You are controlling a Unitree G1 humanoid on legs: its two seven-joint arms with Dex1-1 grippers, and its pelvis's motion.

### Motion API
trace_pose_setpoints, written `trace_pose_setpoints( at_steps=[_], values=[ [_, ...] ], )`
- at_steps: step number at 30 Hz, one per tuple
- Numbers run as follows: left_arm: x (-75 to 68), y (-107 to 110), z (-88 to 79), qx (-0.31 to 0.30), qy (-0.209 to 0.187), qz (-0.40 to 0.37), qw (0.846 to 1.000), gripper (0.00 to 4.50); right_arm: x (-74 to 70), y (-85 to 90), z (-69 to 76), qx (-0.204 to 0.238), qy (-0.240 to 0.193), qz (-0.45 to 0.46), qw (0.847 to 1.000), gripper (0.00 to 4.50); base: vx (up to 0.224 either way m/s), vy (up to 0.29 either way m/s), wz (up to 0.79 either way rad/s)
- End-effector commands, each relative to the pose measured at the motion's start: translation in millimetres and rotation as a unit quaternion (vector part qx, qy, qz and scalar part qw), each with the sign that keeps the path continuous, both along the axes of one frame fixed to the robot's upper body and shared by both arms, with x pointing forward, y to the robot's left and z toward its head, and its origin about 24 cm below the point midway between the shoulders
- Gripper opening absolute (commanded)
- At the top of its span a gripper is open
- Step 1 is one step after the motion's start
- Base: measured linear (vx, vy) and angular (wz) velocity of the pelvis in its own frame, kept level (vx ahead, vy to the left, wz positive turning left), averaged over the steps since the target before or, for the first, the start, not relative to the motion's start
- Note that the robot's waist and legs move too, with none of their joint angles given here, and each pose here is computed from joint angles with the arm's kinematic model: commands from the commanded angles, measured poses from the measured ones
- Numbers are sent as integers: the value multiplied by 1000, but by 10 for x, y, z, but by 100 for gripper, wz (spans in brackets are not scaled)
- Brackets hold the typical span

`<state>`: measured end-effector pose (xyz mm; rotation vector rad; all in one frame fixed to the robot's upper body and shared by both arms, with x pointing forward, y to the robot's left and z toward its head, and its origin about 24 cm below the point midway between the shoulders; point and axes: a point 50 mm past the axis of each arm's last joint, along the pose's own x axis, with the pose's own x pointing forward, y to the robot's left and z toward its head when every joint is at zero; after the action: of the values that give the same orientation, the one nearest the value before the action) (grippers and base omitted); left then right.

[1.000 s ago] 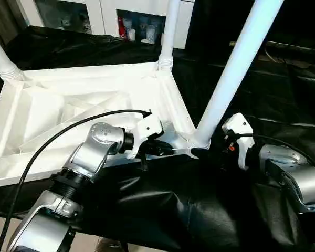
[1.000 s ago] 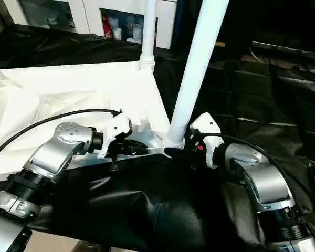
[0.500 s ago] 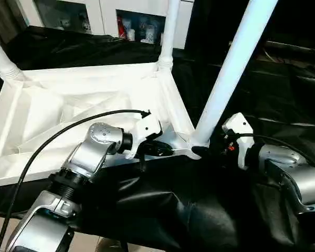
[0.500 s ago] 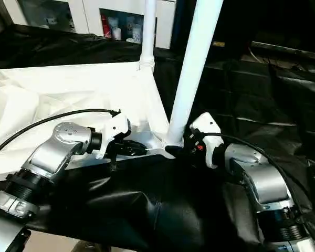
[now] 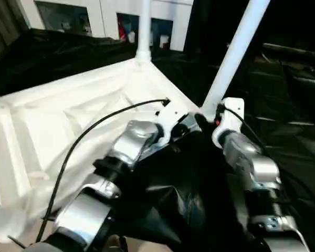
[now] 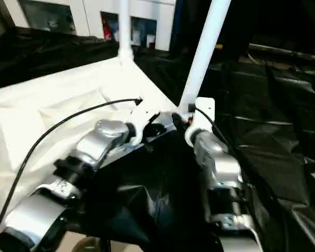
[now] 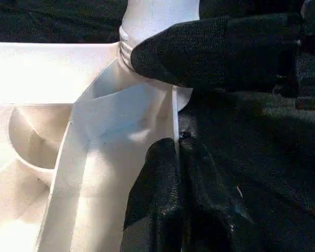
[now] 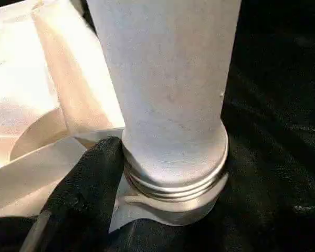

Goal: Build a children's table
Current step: Rotate leg to tighten

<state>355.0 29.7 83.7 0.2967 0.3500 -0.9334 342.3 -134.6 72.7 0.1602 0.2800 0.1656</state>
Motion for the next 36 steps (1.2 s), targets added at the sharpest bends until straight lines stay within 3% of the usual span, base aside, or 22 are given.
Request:
trace_pose_setpoints(
  at_steps=[1, 3, 8, 9, 16, 19, 23, 24, 28, 36],
  values=[
    [67, 13, 57, 3, -21, 29, 999, 0, -55, 260, -75, 21, 13, 59, 998, 276, 0, 0, 0],
    [53, 30, 48, 4, -24, 11, 1000, 0, -68, 248, -33, 21, -6, 78, 997, 331, 0, 0, 0],
    [31, 102, 29, 4, -23, -13, 1000, 0, -94, 112, 14, 6, -22, 94, 995, 382, 0, 0, 0],
    [11, 146, 21, 2, -20, -28, 999, 0, -124, 21, 49, -16, -30, 117, 993, 388, 0, 0, 0],
    [-91, 315, 12, -5, -20, -107, 994, 0, -309, -294, 154, -86, -35, 229, 969, 388, 0, 0, 0],
    [-231, 395, 43, -23, -6, -180, 983, 0, -392, -451, 220, -112, -27, 268, 957, 388, 0, 0, 0],
    [-295, 437, 47, -23, 3, -207, 978, 0, -430, -488, 243, -121, -22, 294, 948, 388, 0, 0, 0],
    [-342, 465, 45, -22, 8, -224, 974, 0, -477, -481, 244, -121, -14, 326, 938, 388, 0, 0, 0],
    [-364, 472, 40, -23, 10, -228, 973, 0, -550, -413, 199, -112, 2, 367, 924, 388, 0, 0, 0],
    [-381, 492, 49, -21, 12, -231, 973, 0, -529, -378, 164, -109, 5, 369, 923, 388, 0, 0, 0]
  ],
)
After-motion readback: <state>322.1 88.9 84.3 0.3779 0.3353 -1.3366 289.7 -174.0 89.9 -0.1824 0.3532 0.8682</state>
